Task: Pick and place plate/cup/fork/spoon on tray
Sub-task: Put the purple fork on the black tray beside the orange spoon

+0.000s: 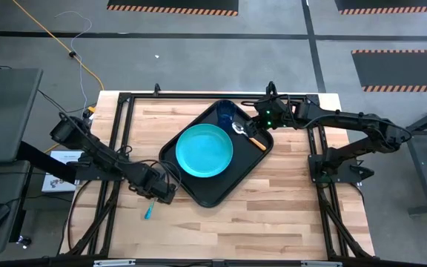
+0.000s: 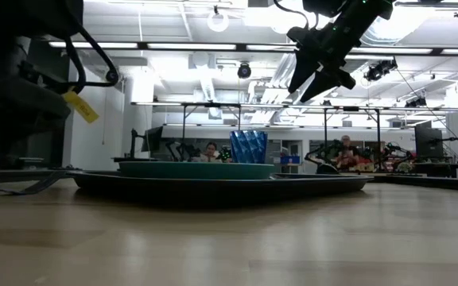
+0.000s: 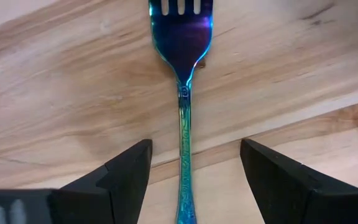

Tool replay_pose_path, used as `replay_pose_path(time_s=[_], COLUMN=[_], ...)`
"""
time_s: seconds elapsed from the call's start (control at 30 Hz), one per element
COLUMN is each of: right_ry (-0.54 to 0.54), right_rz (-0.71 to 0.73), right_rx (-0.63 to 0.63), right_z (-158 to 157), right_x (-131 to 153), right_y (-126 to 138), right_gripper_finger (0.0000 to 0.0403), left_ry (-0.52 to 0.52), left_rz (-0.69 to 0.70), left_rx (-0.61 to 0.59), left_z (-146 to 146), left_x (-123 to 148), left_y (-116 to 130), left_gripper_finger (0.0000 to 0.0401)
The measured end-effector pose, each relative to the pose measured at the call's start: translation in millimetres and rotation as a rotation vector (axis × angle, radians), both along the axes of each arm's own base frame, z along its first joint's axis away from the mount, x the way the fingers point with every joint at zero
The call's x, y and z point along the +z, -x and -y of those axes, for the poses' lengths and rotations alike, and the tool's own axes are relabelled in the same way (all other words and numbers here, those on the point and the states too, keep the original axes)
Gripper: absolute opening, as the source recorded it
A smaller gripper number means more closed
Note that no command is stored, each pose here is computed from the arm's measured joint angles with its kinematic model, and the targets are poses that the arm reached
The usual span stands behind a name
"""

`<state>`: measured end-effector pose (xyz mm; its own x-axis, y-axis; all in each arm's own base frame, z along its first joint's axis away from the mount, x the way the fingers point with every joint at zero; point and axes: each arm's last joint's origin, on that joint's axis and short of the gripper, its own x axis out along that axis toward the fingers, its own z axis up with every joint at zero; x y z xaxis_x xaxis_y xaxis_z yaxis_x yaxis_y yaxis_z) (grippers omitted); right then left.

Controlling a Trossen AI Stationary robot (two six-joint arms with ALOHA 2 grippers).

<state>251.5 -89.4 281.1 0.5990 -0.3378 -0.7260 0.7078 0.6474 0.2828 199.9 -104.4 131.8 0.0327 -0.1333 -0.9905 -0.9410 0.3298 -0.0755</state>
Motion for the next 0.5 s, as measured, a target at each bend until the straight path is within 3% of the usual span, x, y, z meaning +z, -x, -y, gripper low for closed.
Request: replay_pose_path(time_s=[0.3, 0.5], right_ry=[-0.001, -0.001], right_rz=[0.000, 0.001], right_rx=[0.000, 0.000], right_z=[-0.1, -0.1], right_x=[0.0, 0.0], right_y=[0.0, -0.1], right_gripper_finger=[0.0190, 0.0190], left_ry=[-0.033, -0.049], left_rz=[-0.035, -0.047], left_rx=[0.001, -0.001], left_z=[-0.4, -1.5], left_x=[-6.8, -6.9], left_y=[-0.4, 1.5], left_gripper_finger=[0.0236, 0.0179])
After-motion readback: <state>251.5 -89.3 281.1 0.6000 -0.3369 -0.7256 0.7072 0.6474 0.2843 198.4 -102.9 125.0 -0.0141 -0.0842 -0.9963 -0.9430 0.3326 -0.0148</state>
